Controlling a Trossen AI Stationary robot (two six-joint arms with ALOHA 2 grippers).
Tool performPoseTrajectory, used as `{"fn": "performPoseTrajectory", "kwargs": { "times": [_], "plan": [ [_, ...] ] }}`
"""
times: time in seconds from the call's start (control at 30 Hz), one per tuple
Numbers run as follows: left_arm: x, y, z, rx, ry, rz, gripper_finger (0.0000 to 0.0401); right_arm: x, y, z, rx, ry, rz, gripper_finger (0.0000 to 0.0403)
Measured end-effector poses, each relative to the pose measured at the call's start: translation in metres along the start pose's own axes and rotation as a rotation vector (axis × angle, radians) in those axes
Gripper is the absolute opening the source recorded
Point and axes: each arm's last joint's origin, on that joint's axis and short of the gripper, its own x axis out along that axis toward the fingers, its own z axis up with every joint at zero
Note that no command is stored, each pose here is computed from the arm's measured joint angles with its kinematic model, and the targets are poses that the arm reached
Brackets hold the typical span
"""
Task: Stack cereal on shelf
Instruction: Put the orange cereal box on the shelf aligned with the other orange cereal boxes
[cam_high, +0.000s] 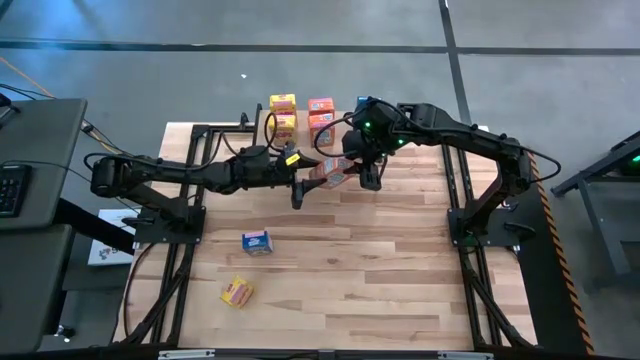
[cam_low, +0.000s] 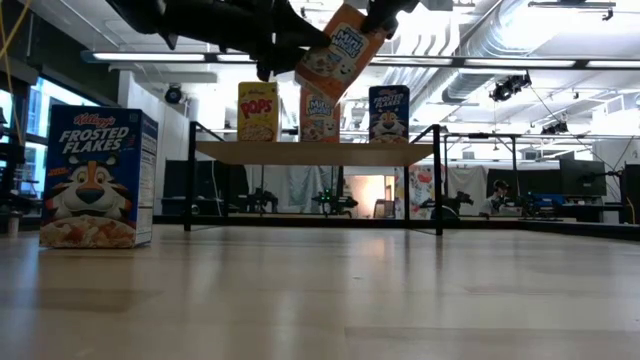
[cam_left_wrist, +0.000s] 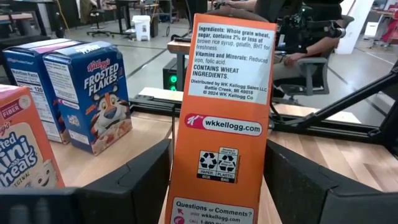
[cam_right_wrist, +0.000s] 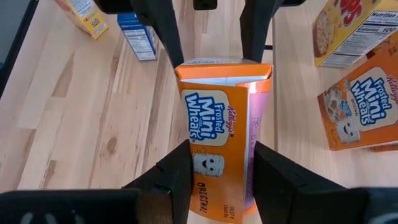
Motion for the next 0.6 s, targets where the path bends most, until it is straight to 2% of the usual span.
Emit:
{"fn": "performPoseTrajectory", "kwargs": {
  "times": [0.6],
  "plan": [
    [0.0001, 0.0000, -0.0001, 0.004, 0.000, 0.004, 0.0194, 0.0000, 0.0000, -0.0001, 0.020, 0.000, 0.002, 0.0130]
  ]
}}
